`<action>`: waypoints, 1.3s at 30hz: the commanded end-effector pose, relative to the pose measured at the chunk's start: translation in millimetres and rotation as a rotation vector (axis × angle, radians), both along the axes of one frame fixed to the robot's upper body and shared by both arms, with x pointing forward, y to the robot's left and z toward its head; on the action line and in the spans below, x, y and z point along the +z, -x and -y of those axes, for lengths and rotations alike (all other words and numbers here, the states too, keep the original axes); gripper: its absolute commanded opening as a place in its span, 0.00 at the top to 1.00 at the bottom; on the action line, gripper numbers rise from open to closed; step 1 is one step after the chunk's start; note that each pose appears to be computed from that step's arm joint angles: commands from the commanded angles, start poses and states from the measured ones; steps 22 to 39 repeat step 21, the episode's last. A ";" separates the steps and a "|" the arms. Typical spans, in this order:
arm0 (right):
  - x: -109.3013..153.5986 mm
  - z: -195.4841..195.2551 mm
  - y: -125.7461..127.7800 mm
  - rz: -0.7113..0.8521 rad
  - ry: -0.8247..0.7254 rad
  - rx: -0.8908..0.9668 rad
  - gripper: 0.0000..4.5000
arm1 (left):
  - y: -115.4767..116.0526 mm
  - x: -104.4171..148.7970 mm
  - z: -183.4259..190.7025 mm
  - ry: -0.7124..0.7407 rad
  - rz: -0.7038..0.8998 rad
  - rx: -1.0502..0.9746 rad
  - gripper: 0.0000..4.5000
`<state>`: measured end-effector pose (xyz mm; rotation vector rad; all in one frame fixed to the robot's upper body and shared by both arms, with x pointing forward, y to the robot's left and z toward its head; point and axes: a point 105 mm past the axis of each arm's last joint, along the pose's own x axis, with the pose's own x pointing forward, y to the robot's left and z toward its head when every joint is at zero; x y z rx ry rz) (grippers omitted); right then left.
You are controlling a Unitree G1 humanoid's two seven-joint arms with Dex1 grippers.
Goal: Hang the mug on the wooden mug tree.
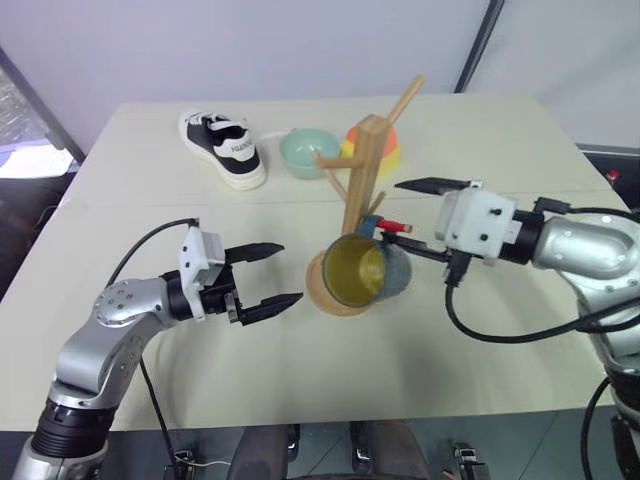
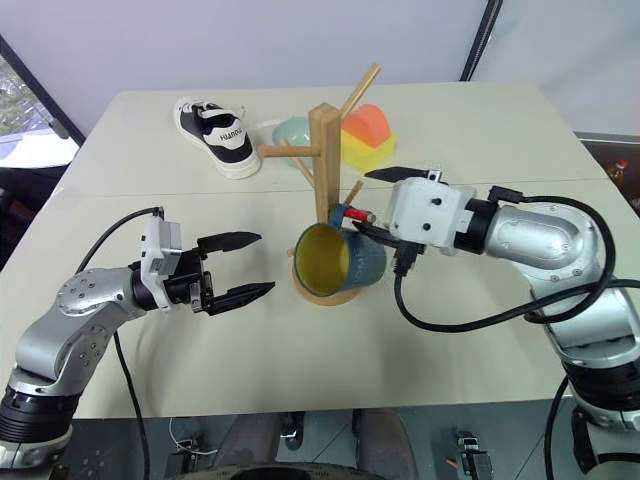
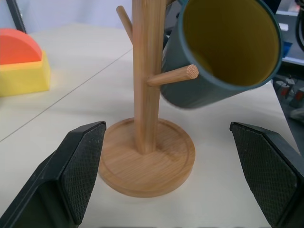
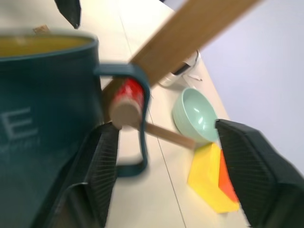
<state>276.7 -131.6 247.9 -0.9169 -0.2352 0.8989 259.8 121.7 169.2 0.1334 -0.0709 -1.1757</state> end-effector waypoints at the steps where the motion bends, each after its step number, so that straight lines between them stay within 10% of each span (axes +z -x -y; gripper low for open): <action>1: 9.0 30.9 0.6 -0.024 -0.133 -0.083 0.33 | -6.0 3.6 -4.3 0.014 0.010 0.056 0.00; 13: -75.0 106.4 -31.7 -0.260 -0.896 -0.450 0.33 | -64.2 -33.4 -79.4 0.147 -0.049 0.716 0.00; 21: -120.7 100.3 -53.9 -0.304 -0.947 -0.518 0.33 | -60.3 -59.3 -101.2 0.217 -0.127 0.892 0.00; 39: -120.7 100.3 -53.9 -0.304 -0.947 -0.518 0.33 | -60.3 -59.3 -101.2 0.217 -0.127 0.892 0.00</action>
